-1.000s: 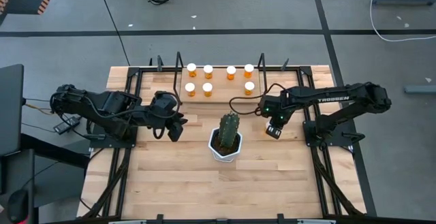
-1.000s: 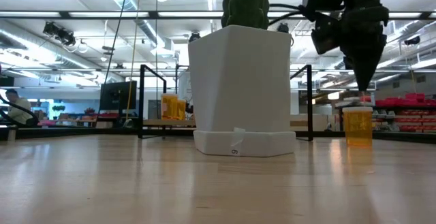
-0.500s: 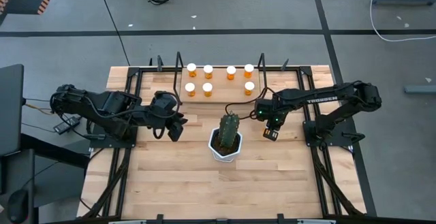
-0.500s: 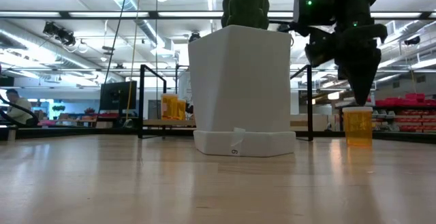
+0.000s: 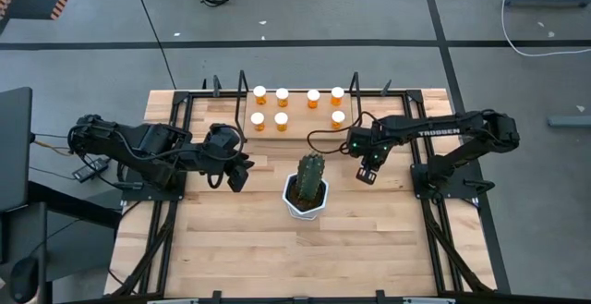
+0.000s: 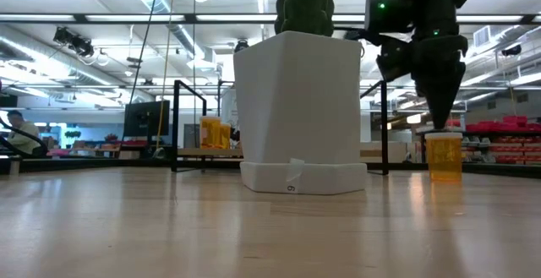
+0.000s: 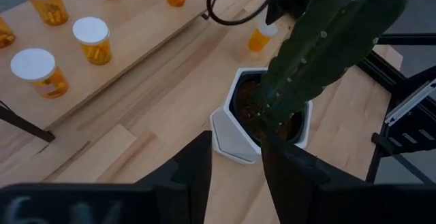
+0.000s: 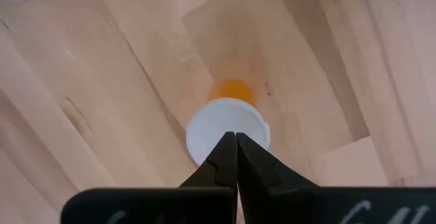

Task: Pick and place medicine bottles onto shelf by color
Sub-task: Close the orange medicine bottle

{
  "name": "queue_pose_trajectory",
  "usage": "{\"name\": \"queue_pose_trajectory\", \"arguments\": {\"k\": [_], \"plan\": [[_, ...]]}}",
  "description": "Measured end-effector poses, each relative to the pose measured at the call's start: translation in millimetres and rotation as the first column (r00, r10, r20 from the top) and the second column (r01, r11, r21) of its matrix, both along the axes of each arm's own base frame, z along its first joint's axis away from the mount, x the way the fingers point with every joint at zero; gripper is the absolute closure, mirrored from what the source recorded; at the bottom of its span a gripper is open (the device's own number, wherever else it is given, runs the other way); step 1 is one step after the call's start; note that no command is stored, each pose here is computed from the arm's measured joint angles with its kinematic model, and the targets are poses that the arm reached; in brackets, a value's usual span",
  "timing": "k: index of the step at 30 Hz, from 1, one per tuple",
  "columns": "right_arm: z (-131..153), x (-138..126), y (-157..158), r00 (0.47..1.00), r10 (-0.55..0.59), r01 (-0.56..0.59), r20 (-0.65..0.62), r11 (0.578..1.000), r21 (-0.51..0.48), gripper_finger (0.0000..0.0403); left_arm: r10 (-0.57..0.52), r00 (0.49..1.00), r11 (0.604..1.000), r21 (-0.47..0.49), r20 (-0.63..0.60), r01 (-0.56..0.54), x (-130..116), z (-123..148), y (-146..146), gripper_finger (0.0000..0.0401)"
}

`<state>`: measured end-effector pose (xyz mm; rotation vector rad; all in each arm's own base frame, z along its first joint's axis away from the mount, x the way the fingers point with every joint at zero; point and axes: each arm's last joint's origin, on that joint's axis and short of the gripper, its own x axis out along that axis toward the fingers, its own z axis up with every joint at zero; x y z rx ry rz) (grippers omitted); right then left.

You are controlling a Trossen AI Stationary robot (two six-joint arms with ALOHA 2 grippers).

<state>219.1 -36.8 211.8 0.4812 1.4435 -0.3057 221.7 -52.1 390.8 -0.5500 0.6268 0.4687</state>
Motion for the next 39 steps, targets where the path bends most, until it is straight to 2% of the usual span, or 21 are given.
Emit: {"name": "queue_pose_trajectory", "arguments": {"k": [13, 19, 27, 34, 39], "plan": [[-0.2, -0.1, -1.6, 1.000, -0.005, 0.005, 0.008, 1.000, 0.029, 0.0400, 0.000, 1.000, 1.000, 0.000, 0.000, 0.000, 0.0, 0.0, 0.0, 0.0266], [-19.2, -9.8, 0.2, 0.999, -0.031, 0.032, -0.019, 0.997, 0.064, 0.0400, 0.000, 1.000, 1.000, 0.000, 0.000, 0.000, 0.0, 0.0, 0.0, 0.0268], [-14.7, -8.2, -0.3, 0.996, -0.065, 0.063, 0.058, 0.997, 0.036, 0.0400, 0.011, 1.000, 1.000, -0.011, 0.004, -0.010, 0.0, 0.0, 0.0, 0.0266], [-27.5, -9.5, 4.0, 0.994, -0.076, 0.071, 0.078, 0.995, 0.069, 0.0400, 0.012, 1.000, 1.000, -0.014, 0.006, -0.012, 0.1, 0.1, -0.1, 0.0266], [-28.2, -6.2, 5.7, 0.992, -0.067, 0.063, 0.109, 0.997, 0.047, 0.0400, 0.012, 1.000, 1.000, -0.015, 0.010, -0.012, 0.4, 0.4, -0.2, 0.0268]]}}
